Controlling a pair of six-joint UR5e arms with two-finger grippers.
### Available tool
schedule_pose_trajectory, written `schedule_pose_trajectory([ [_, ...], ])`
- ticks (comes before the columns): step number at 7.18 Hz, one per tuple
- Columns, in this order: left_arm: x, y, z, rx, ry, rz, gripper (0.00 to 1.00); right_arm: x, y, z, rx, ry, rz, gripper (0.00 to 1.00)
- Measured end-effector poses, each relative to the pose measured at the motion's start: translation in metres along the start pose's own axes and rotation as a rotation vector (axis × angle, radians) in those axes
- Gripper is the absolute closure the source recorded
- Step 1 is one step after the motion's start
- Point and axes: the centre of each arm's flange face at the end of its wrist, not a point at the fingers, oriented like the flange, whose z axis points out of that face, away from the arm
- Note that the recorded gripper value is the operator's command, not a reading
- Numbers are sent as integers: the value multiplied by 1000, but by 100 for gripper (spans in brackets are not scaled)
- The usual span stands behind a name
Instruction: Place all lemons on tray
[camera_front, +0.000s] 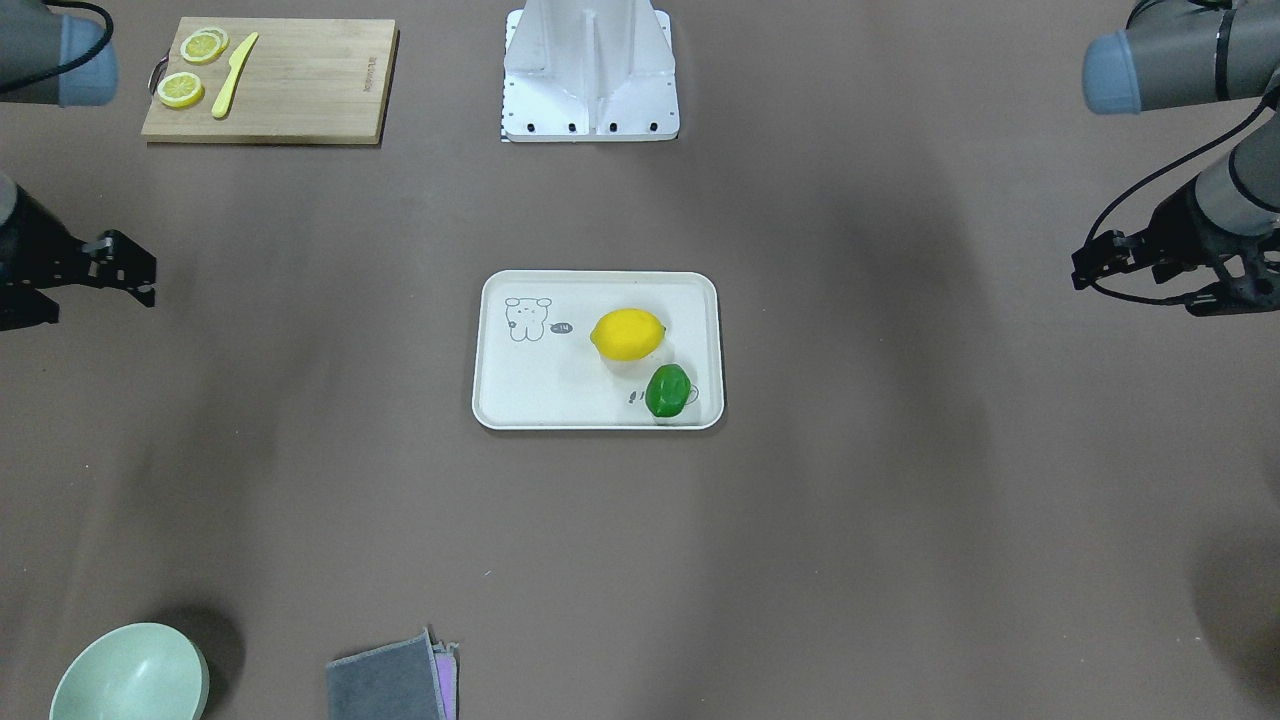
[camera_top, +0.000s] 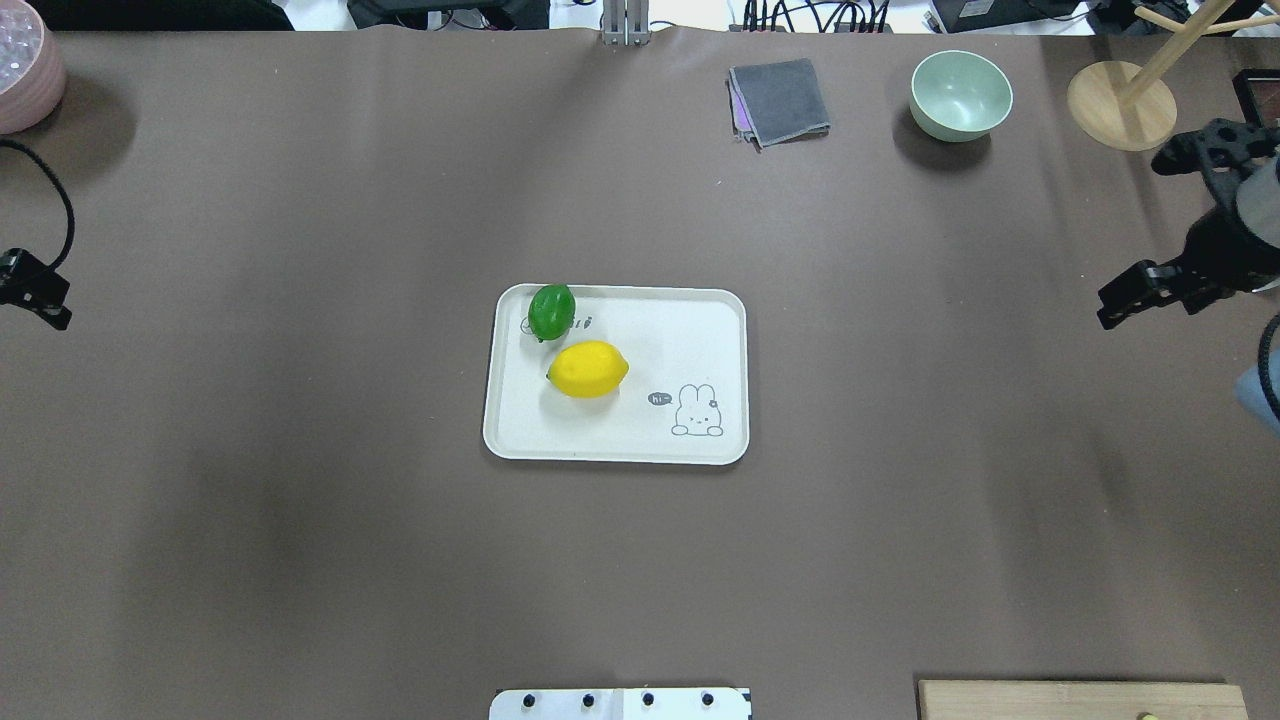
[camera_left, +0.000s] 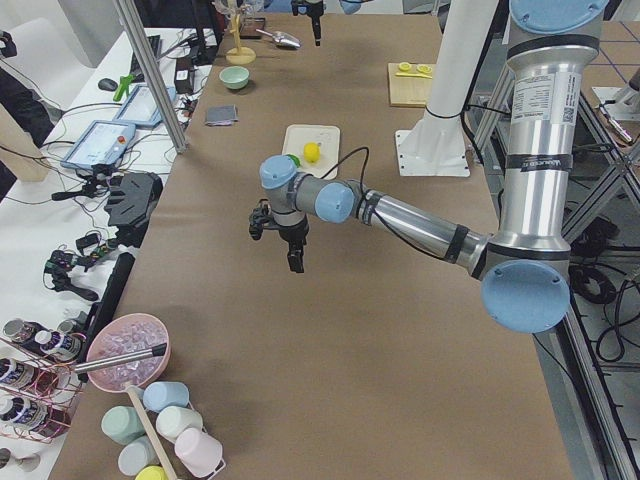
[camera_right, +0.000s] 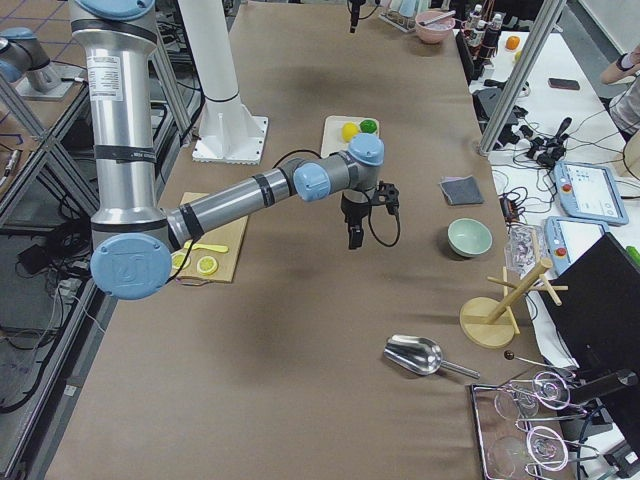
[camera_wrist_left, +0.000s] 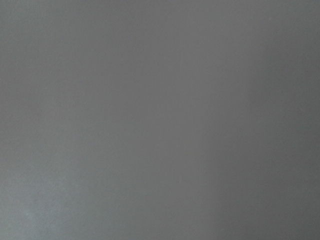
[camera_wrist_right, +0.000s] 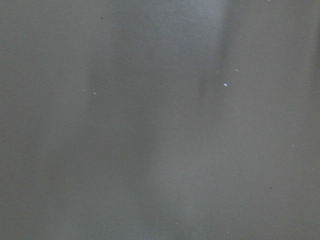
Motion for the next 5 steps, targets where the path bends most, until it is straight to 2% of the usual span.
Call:
schedule_pose_trajectory([
  [3,-115,54,1,-8,-21,-28,2,76,27,-13,-6,-32,131,1],
  [5,-208,72,13,-45,-35,-37,2,119,36,-21,12,-32,126,1],
])
